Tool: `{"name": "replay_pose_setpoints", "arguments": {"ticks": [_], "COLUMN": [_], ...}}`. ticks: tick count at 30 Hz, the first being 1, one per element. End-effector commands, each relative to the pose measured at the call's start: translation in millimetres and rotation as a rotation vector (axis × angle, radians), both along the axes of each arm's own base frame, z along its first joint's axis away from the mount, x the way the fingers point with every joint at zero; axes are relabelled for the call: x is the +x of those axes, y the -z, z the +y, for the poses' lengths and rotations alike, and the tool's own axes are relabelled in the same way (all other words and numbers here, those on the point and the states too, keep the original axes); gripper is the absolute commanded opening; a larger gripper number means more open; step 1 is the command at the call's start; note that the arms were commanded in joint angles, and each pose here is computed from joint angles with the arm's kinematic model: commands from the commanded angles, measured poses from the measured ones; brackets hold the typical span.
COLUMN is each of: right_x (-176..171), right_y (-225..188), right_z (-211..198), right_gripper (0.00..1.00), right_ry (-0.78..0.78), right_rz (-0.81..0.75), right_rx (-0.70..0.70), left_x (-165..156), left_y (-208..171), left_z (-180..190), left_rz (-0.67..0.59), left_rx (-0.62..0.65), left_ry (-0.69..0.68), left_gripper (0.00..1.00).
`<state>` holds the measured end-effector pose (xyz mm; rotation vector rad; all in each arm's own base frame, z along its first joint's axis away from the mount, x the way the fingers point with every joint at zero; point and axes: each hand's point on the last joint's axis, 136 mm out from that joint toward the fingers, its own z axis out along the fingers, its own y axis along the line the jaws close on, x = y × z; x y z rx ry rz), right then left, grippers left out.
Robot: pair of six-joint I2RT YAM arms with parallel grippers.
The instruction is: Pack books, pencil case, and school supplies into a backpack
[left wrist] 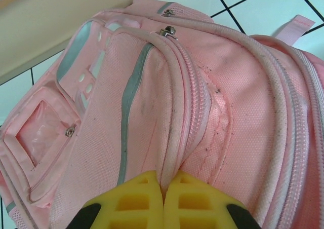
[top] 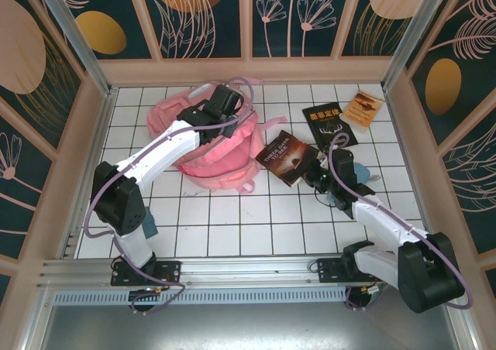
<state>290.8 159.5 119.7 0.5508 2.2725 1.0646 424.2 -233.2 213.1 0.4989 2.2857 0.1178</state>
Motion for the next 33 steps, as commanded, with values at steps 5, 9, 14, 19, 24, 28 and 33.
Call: {"name": "replay_pose_setpoints", "arguments": {"ticks": [5, 9, 14, 19, 24, 28, 33], "right_x": [5.2, 0.8, -4.7, 3.5, 25.5, 45.6, 72.9], "right_y": [-93.1, -126.9, -120.3, -108.4, -135.8, -157.7, -149.4], "right_z": [16.7, 39.8, 69.1, 93.7, 122.3, 143.5, 168.1], "right_gripper": [0.04, 0.04, 0.04, 0.04, 0.04, 0.05, 0.04], "right_ry": [-0.095, -0.181, -0.214, -0.22, -0.219, -0.2, -0.148], "right_rz": [-0.246, -0.281, -0.242, -0.177, -0.251, -0.305, -0.282], "right_rx": [0.071, 0.213, 0.242, 0.286, 0.336, 0.356, 0.326], "left_x": [12.1, 10.9, 15.9, 11.4, 4.6, -6.1, -18.3], "left_y": [-69.4, -103.3, -126.9, -143.4, -151.7, -159.6, -168.0], "left_z": [-7.9, -4.7, 0.9, 1.4, -0.2, 2.0, 4.7], "left_rz": [-0.167, -0.231, -0.314, -0.348, -0.344, -0.334, -0.33], "left_rx": [-0.142, -0.203, -0.242, -0.288, -0.31, -0.324, -0.355], "left_ry": [-0.036, -0.059, -0.1, -0.093, -0.065, -0.04, -0.022], "left_gripper": [0.0, 0.0, 0.0, 0.0, 0.0, 0.0, 0.0]}}
